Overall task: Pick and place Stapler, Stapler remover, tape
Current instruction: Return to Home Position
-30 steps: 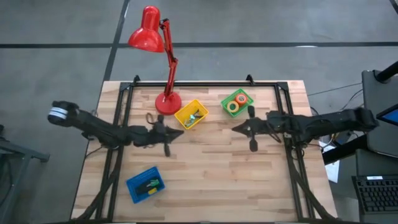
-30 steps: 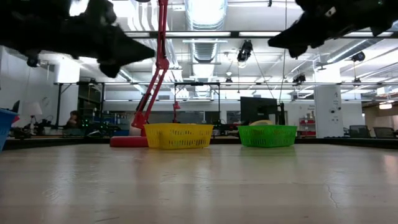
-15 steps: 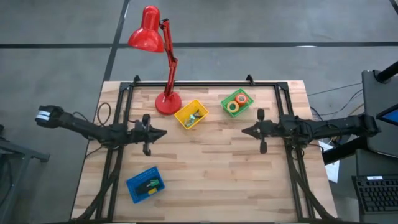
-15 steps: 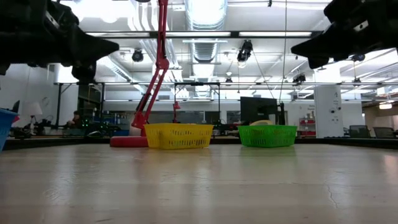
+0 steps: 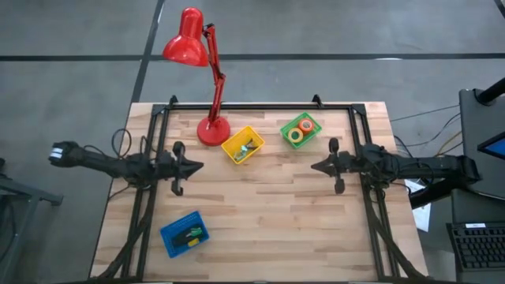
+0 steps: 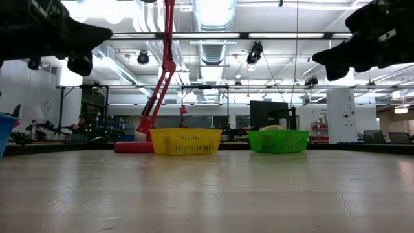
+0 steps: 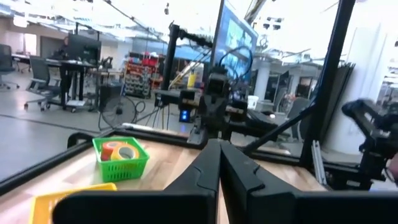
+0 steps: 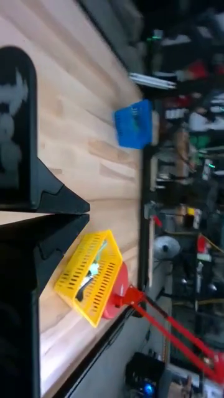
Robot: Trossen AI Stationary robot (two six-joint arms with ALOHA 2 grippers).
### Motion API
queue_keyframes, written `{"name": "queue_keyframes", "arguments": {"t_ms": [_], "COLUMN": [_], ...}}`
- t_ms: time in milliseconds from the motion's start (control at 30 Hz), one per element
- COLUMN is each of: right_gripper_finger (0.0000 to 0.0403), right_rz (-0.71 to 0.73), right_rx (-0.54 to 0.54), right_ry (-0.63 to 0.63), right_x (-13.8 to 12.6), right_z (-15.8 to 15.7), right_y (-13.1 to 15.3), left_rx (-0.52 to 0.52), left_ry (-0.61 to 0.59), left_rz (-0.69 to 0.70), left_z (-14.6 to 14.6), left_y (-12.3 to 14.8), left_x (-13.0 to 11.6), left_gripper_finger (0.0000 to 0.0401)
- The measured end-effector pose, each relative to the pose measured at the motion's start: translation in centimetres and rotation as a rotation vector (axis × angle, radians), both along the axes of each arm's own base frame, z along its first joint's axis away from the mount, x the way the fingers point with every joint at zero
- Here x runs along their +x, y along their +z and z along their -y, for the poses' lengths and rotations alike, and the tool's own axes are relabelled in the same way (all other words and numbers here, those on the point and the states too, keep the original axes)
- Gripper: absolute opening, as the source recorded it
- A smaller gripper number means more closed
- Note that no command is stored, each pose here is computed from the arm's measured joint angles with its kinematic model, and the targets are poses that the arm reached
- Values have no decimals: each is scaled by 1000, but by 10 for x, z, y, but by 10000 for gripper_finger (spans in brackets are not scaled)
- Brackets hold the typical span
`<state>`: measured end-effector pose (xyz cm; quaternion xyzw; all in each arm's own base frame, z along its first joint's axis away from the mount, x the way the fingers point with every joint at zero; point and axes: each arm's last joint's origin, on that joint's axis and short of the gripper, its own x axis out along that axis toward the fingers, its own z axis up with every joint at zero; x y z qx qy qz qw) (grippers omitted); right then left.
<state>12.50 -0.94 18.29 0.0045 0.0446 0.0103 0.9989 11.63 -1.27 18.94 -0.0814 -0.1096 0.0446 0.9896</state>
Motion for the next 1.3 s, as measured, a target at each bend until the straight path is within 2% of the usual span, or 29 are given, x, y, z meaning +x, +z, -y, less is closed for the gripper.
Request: {"name": "queue_keyframes", "arguments": {"t_ms": [133, 333, 433, 600, 1300], "right_gripper_finger": [8, 8, 8, 8, 9], "right_rz": [66, 126, 117, 69, 55], "right_rx": [48, -14, 0, 91, 86], "right_ry": [-52, -48, -49, -56, -55], "right_x": [-10, -21, -24, -25, -25], "right_z": [1, -1, -1, -1, -1], "right_y": [-8, -12, -13, -18, -19], "left_rx": [8, -36, -48, -50, -50], "left_ry": [-1, -11, -14, -14, -14], "left_rz": [3, 13, 16, 16, 15], "left_z": [0, -1, -1, -1, -1], "left_y": [0, 1, 1, 1, 1], "left_x": [-3, -4, -5, -5, -4], "left_gripper_finger": [12, 15, 17, 14, 16]}}
